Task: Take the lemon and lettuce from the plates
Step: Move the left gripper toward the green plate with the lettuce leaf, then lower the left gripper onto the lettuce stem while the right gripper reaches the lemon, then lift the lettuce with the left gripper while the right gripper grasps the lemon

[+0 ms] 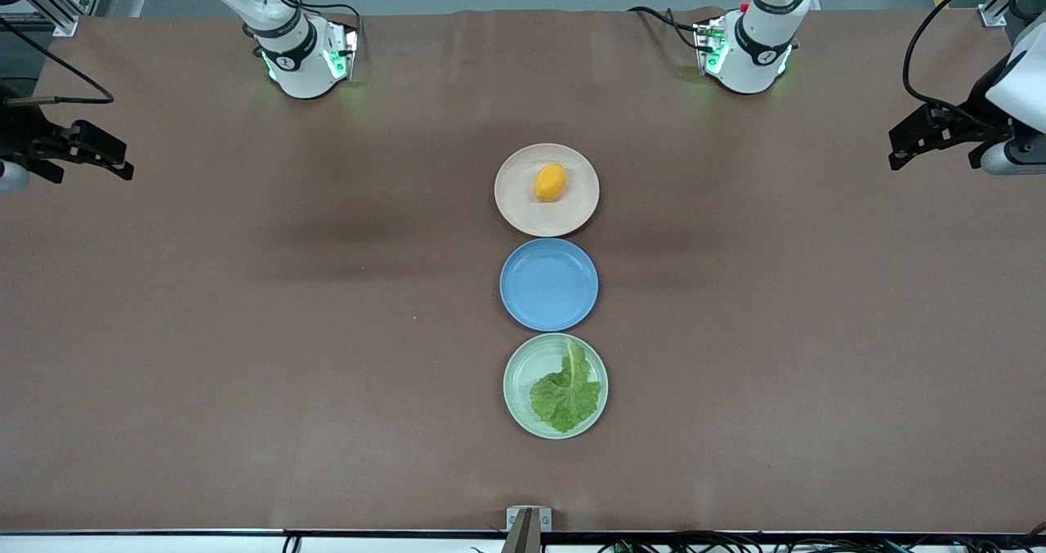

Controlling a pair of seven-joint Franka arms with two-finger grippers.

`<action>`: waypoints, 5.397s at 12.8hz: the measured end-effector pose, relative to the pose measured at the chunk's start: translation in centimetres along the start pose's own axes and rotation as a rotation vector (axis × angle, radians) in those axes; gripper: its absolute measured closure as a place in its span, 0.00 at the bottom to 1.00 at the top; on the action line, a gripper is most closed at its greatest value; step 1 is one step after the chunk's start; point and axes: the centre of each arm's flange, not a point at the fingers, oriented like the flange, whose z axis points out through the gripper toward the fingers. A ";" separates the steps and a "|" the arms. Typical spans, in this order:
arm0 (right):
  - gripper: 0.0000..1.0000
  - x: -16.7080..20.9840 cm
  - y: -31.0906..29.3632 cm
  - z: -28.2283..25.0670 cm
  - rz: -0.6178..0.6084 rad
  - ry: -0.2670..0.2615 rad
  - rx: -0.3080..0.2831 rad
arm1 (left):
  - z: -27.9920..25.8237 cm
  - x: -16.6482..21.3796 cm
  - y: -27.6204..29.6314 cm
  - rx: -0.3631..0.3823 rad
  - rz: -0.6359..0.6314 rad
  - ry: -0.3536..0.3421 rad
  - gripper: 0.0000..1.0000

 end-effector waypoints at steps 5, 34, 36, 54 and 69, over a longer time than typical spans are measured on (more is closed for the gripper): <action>0.00 0.0 -0.3 0.0 -0.005 -0.001 0.003 | 0.5 0.3 0.4 -0.001 0.012 -0.009 0.00; 0.00 4.3 -1.7 6.7 0.044 -0.129 0.026 | 40.2 13.0 35.4 -0.248 0.279 0.298 0.27; 0.00 4.2 -6.3 6.6 0.143 -0.145 0.059 | 42.3 12.8 35.8 -0.261 0.277 0.320 0.28; 0.00 -15.7 -58.2 27.1 0.642 -0.016 0.017 | 44.1 11.4 39.0 -0.226 0.356 0.364 0.96; 0.02 -14.4 -59.7 40.8 0.618 0.092 0.009 | 29.9 13.0 11.4 -0.023 0.054 0.090 0.96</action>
